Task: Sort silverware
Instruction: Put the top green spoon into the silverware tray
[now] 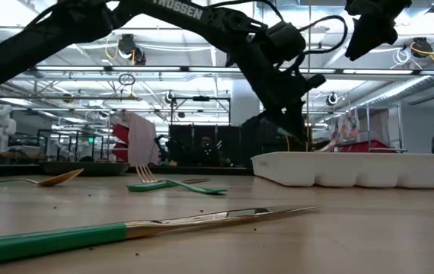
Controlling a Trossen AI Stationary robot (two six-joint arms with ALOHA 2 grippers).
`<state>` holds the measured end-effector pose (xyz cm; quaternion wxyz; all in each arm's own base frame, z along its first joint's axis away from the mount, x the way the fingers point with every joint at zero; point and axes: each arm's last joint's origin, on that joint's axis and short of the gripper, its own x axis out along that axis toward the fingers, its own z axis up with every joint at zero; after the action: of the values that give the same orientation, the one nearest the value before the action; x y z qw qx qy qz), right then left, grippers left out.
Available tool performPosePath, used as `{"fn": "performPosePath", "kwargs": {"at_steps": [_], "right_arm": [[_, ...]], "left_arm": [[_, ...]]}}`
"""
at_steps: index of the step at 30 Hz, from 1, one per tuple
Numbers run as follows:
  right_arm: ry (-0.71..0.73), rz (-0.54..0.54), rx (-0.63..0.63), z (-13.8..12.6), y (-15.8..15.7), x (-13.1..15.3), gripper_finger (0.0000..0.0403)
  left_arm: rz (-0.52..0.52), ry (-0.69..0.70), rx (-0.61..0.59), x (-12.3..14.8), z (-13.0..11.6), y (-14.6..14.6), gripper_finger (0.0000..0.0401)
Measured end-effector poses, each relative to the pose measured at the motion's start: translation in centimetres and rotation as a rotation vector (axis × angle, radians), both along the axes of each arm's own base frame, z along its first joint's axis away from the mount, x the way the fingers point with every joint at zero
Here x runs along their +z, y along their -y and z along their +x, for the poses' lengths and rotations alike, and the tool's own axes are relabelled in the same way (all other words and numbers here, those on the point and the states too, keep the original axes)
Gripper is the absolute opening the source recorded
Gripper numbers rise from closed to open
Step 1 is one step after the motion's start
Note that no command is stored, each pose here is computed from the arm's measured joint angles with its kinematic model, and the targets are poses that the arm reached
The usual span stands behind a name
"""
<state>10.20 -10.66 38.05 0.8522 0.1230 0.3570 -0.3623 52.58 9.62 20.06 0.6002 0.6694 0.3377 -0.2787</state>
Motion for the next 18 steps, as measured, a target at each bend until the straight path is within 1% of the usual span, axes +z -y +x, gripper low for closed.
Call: {"fn": "performPosePath", "kwargs": {"at_steps": [5, 11, 18], "right_arm": [[-0.012, -0.001, 0.01, -0.18, -0.2, -0.01, 0.0146], [-0.015, -0.004, 0.014, -0.32, -0.34, 0.02, 0.0146], [-0.015, -0.004, 0.014, -0.32, -0.34, 0.02, 0.0146]], "left_arm": [[0.004, 0.012, -0.002, -0.52, 0.8, -0.14, 0.0009], [0.022, -0.013, 0.019, -0.66, 0.6, -0.47, 0.0009], [0.018, -0.076, 0.027, -1.02, 0.05, -0.77, 0.0009]]}}
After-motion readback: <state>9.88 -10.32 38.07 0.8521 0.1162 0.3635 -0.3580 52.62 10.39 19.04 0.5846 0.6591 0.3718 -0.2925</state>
